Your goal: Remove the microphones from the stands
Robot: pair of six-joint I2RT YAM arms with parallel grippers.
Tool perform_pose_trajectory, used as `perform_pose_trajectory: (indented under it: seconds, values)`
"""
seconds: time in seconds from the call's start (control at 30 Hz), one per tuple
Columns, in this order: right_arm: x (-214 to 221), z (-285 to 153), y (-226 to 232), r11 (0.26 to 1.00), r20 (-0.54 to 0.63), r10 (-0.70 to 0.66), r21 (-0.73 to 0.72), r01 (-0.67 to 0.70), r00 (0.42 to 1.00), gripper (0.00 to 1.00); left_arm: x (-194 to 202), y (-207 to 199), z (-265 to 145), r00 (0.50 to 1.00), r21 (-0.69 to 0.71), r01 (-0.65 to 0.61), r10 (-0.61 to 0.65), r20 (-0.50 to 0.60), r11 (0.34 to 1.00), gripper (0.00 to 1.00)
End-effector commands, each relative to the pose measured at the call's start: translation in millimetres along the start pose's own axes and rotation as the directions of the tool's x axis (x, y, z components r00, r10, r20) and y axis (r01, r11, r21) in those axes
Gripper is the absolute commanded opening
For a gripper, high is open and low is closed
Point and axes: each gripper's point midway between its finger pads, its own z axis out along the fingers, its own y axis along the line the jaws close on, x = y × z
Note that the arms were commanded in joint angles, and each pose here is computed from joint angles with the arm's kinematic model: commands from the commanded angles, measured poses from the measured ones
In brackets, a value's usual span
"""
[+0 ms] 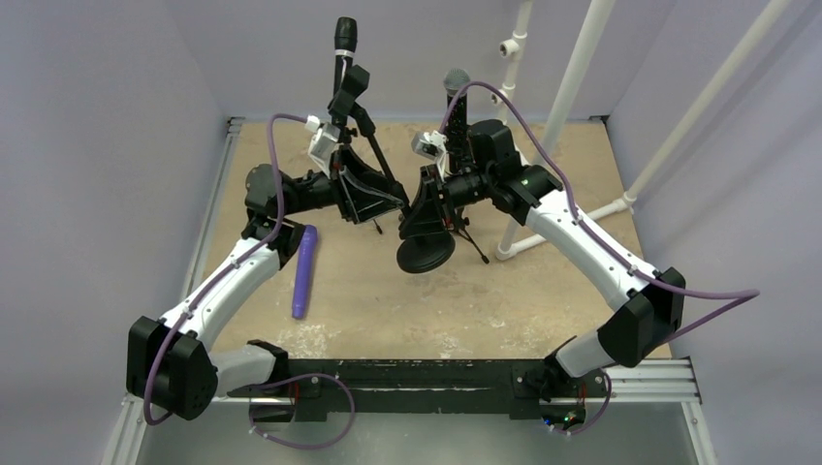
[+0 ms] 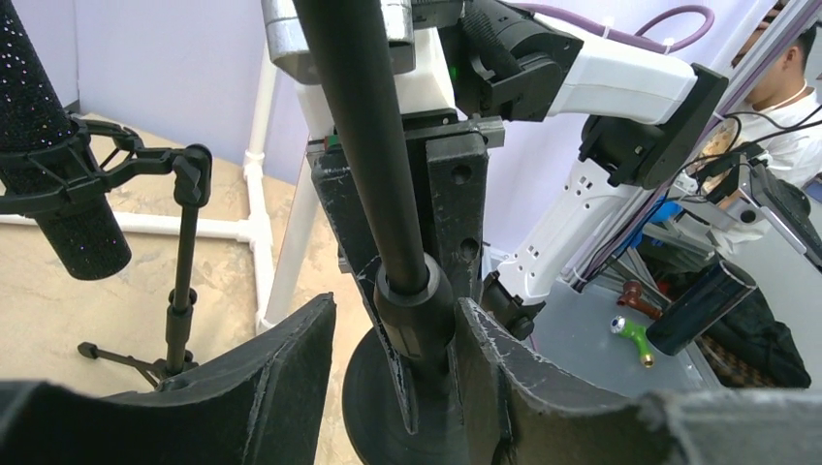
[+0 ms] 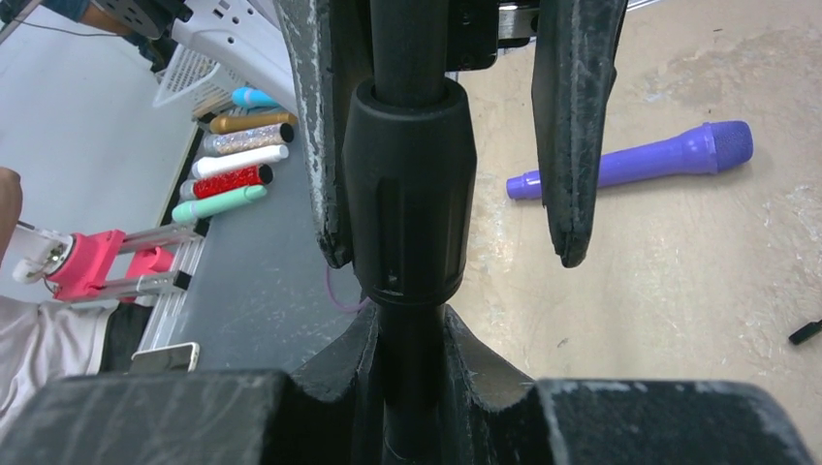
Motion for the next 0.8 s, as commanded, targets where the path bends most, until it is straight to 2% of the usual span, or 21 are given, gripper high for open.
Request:
perform_pose_trajectory:
  seconds: [0.0, 0.13, 0.17, 0.23, 0.33, 0.47, 0.57, 0.67, 0.73, 0.77]
  values:
    - [-9.4, -0.2, 7.8, 0.997, 0.019, -0.062, -0.033, 0.063, 0.998, 0.00, -22.3, -11.9, 3.9, 0.996, 0.030, -0.062, 0.060, 0.071, 0.998, 0.46]
    - [-8.2, 0.2, 3.8, 0.999, 0.014, -0.049, -0.017, 0.049, 0.999, 0.00, -27.6, -13.1, 6.2, 0.995, 0.041, -0.044, 0.041, 0.090, 0.998, 0.37]
    - [-8.3, 0.4, 2.4, 0.999, 0.012, -0.048, -0.008, 0.048, 0.999, 0.00, -28.6, -12.4, 7.6, 0.995, 0.041, -0.038, 0.034, 0.091, 0.998, 0.32]
    - [-9.2, -0.2, -4.0, 0.997, 0.008, -0.077, 0.027, 0.077, 0.997, 0.00, -29.1, -10.2, 10.6, 0.996, 0.034, -0.017, 0.014, 0.092, 0.999, 0.15]
    - [-12.6, -3.1, -16.8, 0.989, 0.000, -0.090, 0.117, 0.090, 0.996, 0.00, -28.2, -4.9, 16.0, 0.995, 0.004, 0.032, -0.032, 0.094, 0.999, 0.00]
    - [-17.8, -8.8, -30.5, 0.961, -0.034, -0.130, 0.240, 0.134, 0.991, 0.00, -34.9, 8.2, 20.5, 0.988, -0.104, 0.104, -0.091, 0.122, 0.989, 0.00]
    - [-25.7, -11.1, -40.0, 0.928, -0.064, -0.166, 0.328, 0.178, 0.984, 0.00, -47.9, 17.1, 28.0, 0.981, -0.199, 0.186, -0.170, 0.097, 0.962, 0.00]
    - [-35.7, -12.8, -50.3, 0.892, -0.077, -0.181, 0.408, 0.197, 0.980, 0.00, -33.3, 48.9, 19.7, 0.939, -0.452, 0.331, -0.334, 0.075, 0.828, 0.00]
    - [-40.9, -13.6, -55.3, 0.870, -0.086, -0.187, 0.449, 0.205, 0.979, 0.00, -34.4, 54.4, 14.9, 0.926, -0.516, 0.358, -0.368, 0.087, 0.778, 0.00]
    - [-43.0, -14.1, -56.7, 0.862, -0.088, -0.190, 0.463, 0.209, 0.978, 0.00, -36.3, 53.5, 13.6, 0.924, -0.527, 0.361, -0.372, 0.090, 0.769, 0.07]
